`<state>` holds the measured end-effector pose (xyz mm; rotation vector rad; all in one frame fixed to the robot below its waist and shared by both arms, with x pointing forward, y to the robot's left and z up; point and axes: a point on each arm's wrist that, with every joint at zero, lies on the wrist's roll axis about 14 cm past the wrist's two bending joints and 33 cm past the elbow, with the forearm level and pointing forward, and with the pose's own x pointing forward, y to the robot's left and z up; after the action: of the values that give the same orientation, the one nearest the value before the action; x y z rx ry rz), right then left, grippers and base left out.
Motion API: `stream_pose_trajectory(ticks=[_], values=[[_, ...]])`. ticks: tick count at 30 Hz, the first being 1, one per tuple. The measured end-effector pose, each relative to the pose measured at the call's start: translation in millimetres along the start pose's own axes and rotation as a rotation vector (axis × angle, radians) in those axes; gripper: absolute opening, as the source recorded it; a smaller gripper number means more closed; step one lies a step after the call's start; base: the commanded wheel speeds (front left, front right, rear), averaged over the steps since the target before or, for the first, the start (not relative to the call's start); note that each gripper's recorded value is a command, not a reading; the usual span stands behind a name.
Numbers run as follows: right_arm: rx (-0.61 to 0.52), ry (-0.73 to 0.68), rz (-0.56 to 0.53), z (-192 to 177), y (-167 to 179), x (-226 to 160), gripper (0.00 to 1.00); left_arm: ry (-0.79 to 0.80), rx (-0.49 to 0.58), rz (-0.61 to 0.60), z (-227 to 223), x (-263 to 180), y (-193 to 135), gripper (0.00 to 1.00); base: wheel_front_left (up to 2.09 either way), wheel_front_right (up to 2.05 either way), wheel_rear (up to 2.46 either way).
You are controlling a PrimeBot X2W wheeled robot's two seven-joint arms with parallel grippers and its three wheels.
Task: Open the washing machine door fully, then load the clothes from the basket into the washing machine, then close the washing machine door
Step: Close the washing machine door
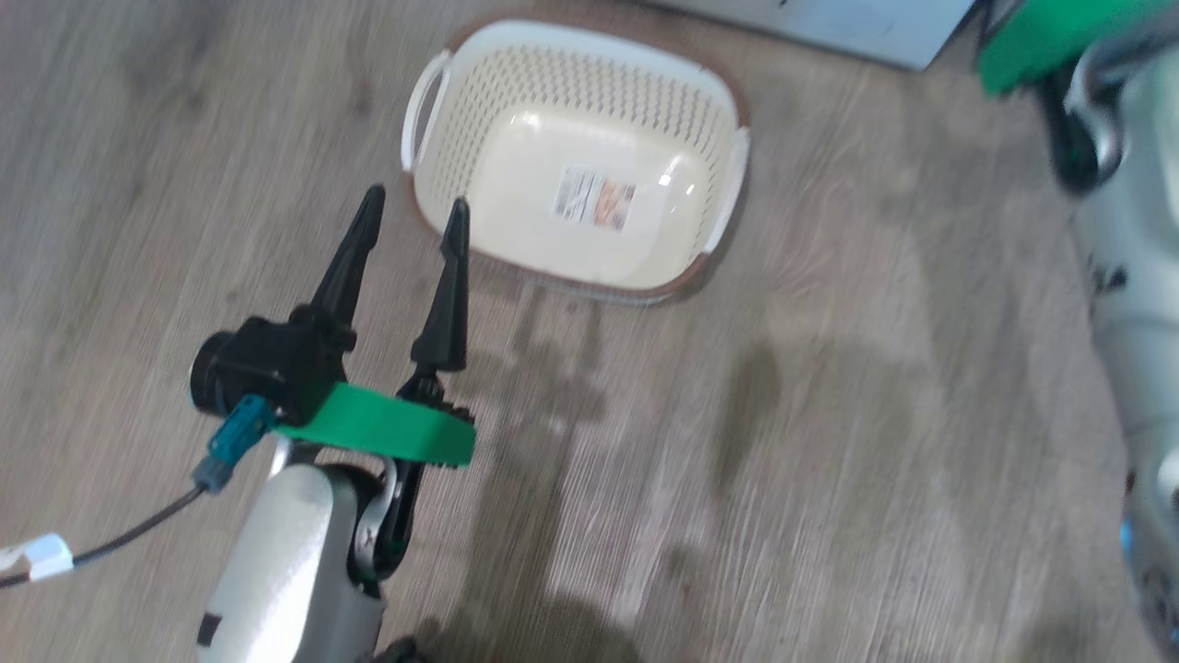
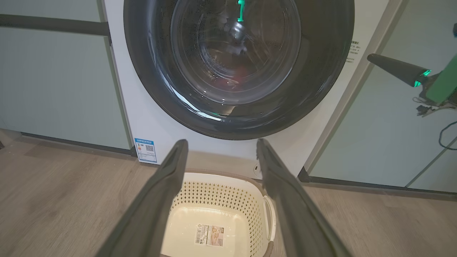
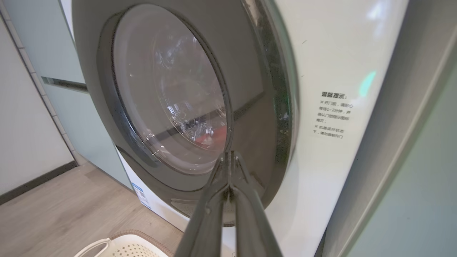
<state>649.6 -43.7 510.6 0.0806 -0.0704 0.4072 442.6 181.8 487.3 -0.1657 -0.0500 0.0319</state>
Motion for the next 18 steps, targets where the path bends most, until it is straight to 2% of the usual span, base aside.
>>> stream_pose_trajectory(ticks=[4,13,18], values=[[0.022,-0.025,-0.017,13,-2,-28,0.0,-0.016,0.015,-0.01,8,-9,-3,1.0,0.0,0.0,0.0],[0.093,-0.154,-0.137,64,-13,-131,0.0,-0.096,-0.009,-0.037,42,-35,-16,1.0,0.0,0.0,0.0],[0.107,-0.185,-0.21,71,-18,-182,0.0,-0.108,-0.023,-0.052,47,-46,-22,1.0,0.0,0.0,0.0]])
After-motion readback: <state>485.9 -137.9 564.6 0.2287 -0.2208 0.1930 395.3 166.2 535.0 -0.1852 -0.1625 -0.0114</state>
